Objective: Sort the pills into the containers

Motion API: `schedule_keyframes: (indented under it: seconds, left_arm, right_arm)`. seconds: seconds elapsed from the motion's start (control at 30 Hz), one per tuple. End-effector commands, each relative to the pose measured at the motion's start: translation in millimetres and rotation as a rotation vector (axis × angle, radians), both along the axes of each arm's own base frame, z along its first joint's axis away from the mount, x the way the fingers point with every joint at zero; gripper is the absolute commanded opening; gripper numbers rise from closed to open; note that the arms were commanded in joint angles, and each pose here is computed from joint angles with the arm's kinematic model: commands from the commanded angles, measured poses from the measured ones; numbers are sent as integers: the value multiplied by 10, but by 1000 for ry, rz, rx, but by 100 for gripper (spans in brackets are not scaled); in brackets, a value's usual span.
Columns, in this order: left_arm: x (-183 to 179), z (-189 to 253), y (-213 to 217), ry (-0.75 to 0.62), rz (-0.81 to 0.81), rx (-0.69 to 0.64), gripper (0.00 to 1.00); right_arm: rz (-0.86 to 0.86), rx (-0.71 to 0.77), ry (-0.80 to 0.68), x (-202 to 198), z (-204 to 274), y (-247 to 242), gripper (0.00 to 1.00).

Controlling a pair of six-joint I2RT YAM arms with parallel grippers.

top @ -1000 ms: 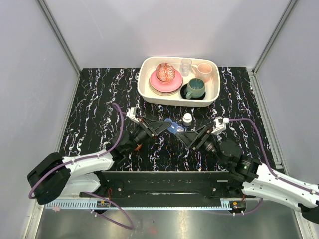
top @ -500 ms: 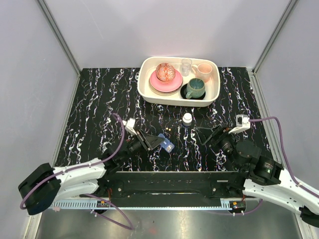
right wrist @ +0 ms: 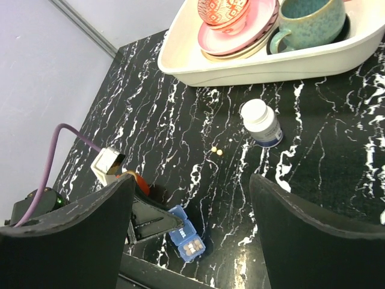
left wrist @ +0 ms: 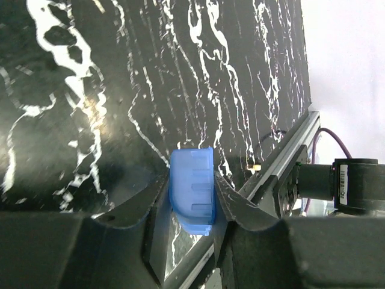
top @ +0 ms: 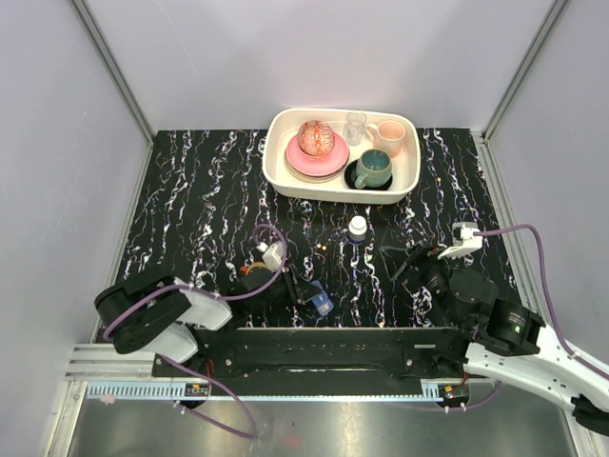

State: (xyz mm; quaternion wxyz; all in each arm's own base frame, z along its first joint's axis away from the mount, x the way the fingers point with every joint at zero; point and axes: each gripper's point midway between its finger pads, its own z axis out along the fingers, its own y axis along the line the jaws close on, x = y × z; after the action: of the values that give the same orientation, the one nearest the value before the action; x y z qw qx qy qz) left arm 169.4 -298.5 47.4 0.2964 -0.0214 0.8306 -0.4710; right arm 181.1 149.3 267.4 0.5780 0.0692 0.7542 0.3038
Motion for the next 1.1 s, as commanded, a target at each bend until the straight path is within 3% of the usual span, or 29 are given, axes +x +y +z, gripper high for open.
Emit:
schedule_keyframes:
  seconds: [0.0,0.13,0.27,0.4,0.6,0.73,0.8,0.87,1.07]
  left_arm:
    - [91,221,-262,-93,-44,-63,23]
    - [89,163,-280,-82,-39,-51,40]
    - [168,157,-261,-80,-5,2,80]
    - [255,134,-134,-76,49,120,96]
    - [520,695,22,-172,127,308,99]
    - [689,1286,56,-234,188,340,99]
    - [697,1368,138,-228,212,371,99]
    - [707,1518,166,-231,232,363,99]
    - [707,1670,217,-267,182,444,99]
  right_arm:
    - [-47,6,-61,13,214,-173,82]
    - [-44,0,-58,3,168,-183,82]
    - [-48,-3,-49,9,118,-177,84]
    - [-59,-8,-47,14,116,-199,86]
    - [-74,9,-47,-6,127,-274,86]
    - [-60,-30,-35,-19,158,-264,87]
    - [-50,-83,-7,-21,141,-240,89]
    - [-16,-116,20,-35,163,-156,99]
    - [14,-128,130,-124,163,-98,100]
